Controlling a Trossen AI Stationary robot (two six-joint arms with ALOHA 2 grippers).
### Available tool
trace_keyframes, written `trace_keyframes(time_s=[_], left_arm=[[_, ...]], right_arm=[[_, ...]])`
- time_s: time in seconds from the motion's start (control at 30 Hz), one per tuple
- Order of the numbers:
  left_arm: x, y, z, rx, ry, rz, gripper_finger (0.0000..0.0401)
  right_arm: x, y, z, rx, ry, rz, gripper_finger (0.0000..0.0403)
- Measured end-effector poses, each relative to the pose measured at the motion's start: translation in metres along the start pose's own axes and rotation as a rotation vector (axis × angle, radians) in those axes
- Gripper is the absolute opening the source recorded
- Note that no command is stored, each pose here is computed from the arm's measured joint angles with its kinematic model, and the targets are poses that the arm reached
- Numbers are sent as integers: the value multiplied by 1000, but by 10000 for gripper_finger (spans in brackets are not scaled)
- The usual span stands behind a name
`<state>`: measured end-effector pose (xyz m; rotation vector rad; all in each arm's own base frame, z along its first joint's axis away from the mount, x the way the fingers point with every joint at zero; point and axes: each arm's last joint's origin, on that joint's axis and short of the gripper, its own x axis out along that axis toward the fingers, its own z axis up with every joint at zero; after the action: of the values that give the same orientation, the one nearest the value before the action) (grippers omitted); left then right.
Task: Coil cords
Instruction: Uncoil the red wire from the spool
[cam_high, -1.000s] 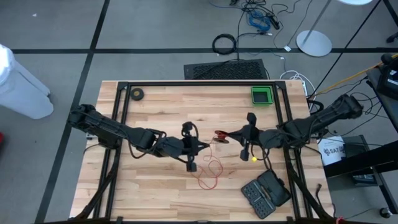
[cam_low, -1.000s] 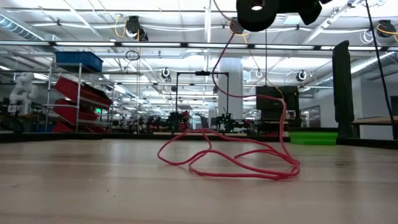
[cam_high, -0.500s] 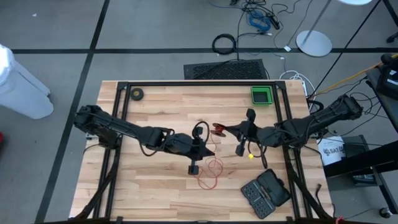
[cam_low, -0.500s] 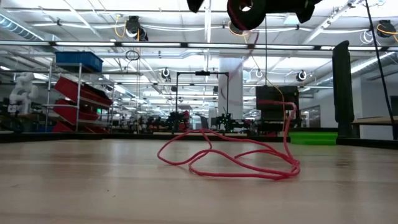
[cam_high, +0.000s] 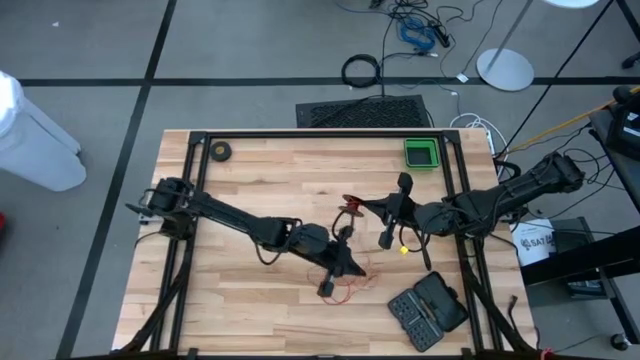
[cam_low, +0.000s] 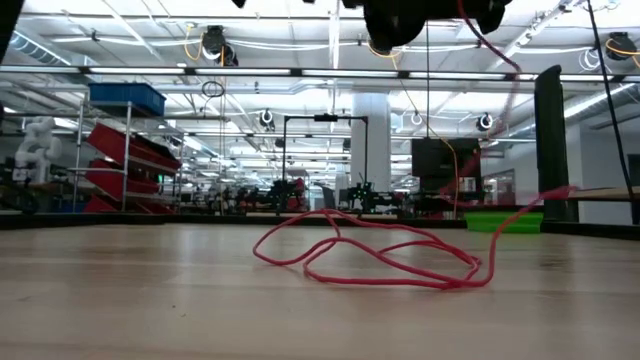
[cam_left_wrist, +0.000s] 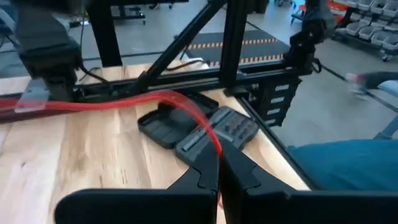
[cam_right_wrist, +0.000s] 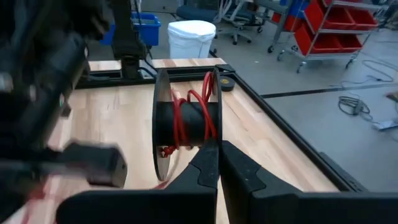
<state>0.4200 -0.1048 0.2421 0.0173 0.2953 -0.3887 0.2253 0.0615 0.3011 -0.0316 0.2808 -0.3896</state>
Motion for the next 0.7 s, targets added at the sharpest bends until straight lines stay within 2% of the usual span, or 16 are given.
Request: trace_keyframes(time_s=[0.2,0.33,0.53,0.7], left_arm=[[10,10,-16,-14,32,1,2],[13,19,-27,-79,80,-26,2],[5,28,-48,-152,314,-37,6],[-4,42,-62,-224,465,40,41]], right_arm=[[0,-1,0,-21,-6,-21,0],[0,0,2,-27,-18,-20,0],[0,0,2,-34,-18,-16,0],[-7,-4,5,-48,-22,18,0]])
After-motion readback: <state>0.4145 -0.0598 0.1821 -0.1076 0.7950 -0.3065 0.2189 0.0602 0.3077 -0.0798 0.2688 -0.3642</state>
